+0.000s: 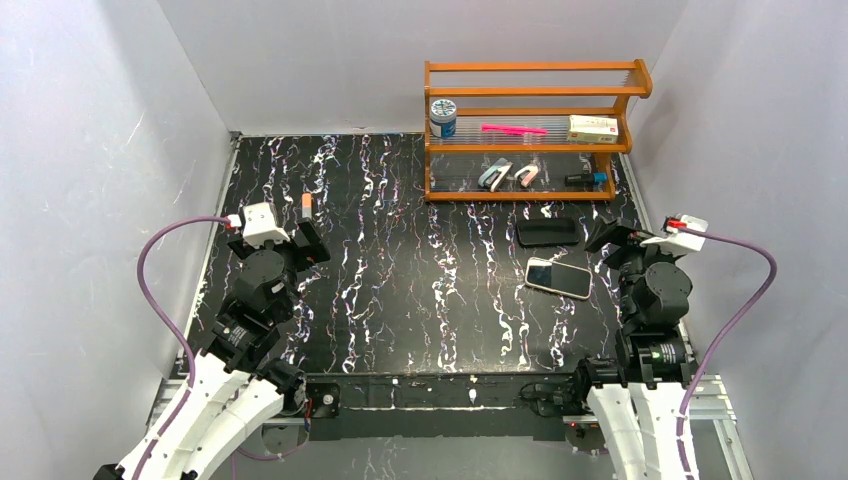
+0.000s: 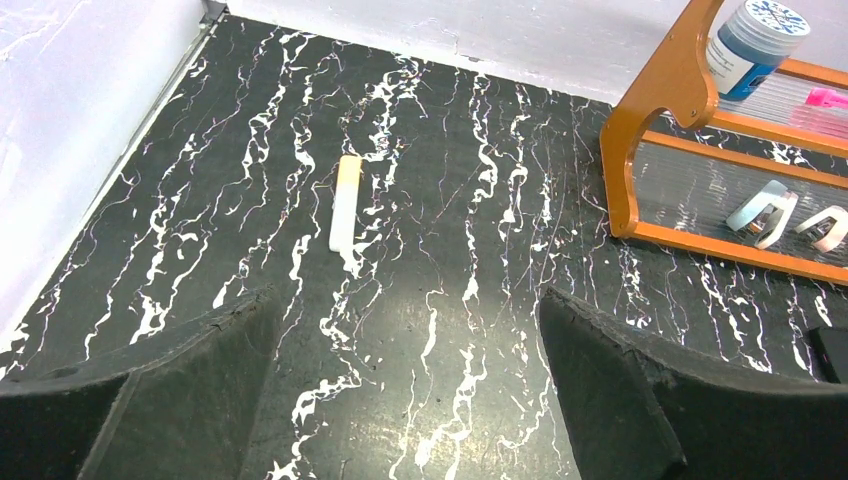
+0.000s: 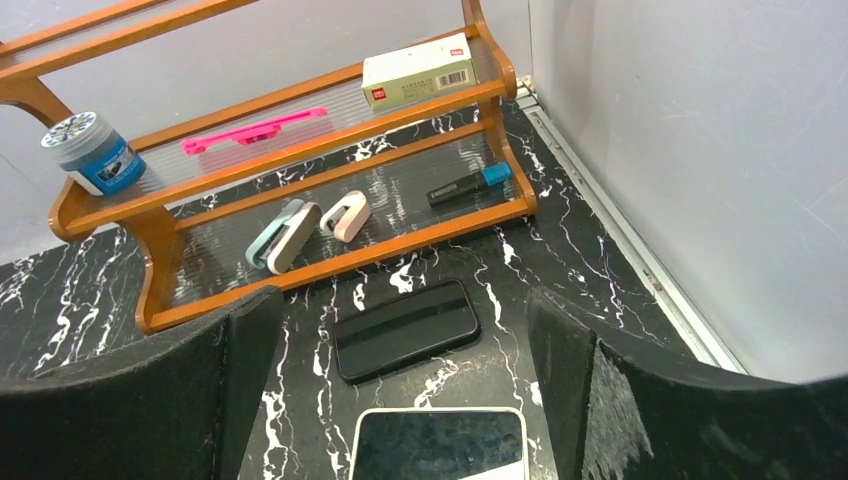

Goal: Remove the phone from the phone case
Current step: Move the phone to the center of the board.

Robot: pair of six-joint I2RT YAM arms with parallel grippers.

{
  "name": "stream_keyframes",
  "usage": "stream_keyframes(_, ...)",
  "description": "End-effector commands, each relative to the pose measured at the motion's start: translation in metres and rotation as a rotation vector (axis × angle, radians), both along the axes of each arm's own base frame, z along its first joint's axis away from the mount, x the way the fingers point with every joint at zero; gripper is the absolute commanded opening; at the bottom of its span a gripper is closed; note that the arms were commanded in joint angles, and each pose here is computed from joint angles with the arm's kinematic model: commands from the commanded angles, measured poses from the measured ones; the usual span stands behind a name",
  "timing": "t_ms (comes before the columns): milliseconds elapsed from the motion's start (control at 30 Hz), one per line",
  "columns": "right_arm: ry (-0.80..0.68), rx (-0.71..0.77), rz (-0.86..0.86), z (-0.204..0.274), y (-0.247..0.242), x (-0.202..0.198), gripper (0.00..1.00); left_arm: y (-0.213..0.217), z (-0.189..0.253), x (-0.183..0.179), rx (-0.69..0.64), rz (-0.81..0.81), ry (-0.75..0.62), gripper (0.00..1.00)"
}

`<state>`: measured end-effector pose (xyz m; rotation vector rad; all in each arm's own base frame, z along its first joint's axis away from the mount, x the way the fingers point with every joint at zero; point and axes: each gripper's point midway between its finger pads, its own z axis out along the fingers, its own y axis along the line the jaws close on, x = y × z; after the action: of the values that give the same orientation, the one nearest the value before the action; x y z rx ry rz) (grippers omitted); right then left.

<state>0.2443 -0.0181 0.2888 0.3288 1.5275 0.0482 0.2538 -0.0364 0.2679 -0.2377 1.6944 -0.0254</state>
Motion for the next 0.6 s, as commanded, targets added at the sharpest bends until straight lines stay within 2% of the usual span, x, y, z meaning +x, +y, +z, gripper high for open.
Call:
stream_keyframes(0,-0.017,0.029,-0.024,0.011,-0.003,0.002,0.99,0.004,0.004,0.002,-0.019,0.032,-0.016,0.98)
stream_keyframes(267,0.111,0.062,-0.003,-0.01,0.003,0.016,0.99,-0.003,0.01,0.002,-0.014,-0.019,-0.032,0.98)
stream_keyframes(433,0.287,0.1,0.033,-0.044,0.014,0.032,0.99,-0.027,0.01,0.003,-0.017,-0.155,-0.052,0.98)
stream_keyframes(567,0.429,0.151,-0.037,-0.073,0.009,0.044,0.99,-0.029,0.007,0.001,-0.014,-0.169,-0.053,0.98)
